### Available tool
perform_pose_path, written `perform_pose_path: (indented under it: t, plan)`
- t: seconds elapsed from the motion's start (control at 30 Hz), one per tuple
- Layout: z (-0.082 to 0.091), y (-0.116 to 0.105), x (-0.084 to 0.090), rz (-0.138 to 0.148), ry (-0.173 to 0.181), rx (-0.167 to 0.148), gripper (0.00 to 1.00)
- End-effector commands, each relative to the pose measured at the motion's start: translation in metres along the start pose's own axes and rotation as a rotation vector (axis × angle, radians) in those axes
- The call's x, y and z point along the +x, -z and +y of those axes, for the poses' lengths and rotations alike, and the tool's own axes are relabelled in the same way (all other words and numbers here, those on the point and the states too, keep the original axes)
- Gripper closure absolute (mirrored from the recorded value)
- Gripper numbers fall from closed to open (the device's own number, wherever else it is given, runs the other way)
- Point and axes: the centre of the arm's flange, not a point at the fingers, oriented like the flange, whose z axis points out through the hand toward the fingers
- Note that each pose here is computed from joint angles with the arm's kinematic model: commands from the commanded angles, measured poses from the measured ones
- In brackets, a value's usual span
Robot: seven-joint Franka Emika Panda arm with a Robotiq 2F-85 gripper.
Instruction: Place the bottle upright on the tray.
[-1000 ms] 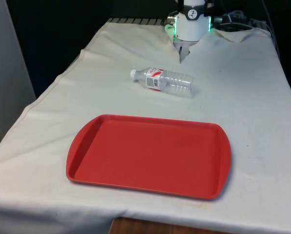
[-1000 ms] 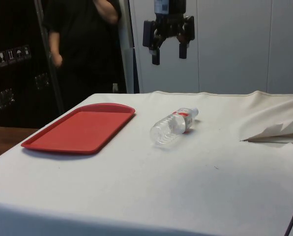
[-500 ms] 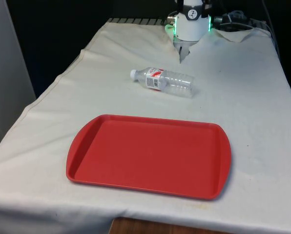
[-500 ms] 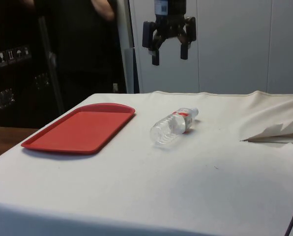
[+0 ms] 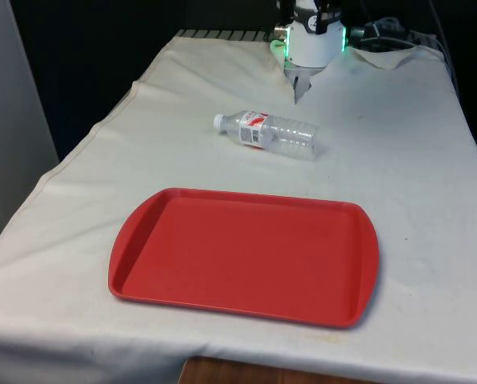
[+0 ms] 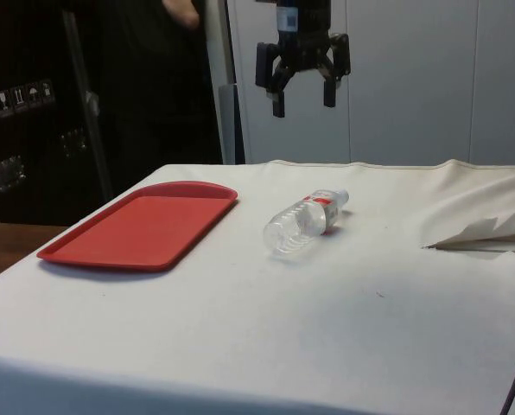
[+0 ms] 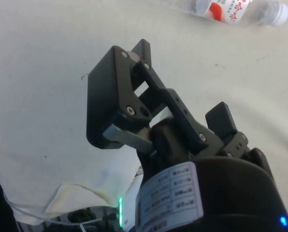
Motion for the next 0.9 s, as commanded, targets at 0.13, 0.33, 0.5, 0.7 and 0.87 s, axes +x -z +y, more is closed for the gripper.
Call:
perform_pose_path:
  t: [0.13, 0.33, 0.5, 0.7, 0.87]
  plan:
    - [0.006, -0.006, 0.006, 0.008, -0.022, 0.001, 0.00]
    - [0.012, -0.010, 0.012, -0.009, -0.038, -0.003, 0.00]
    - [0.019, -0.016, 0.019, -0.004, -0.069, -0.001, 0.00]
    - [0.020, -0.018, 0.021, -0.010, -0.092, 0.003, 0.00]
    - [0.022, -0.020, 0.023, -0.016, -0.118, 0.007, 0.00]
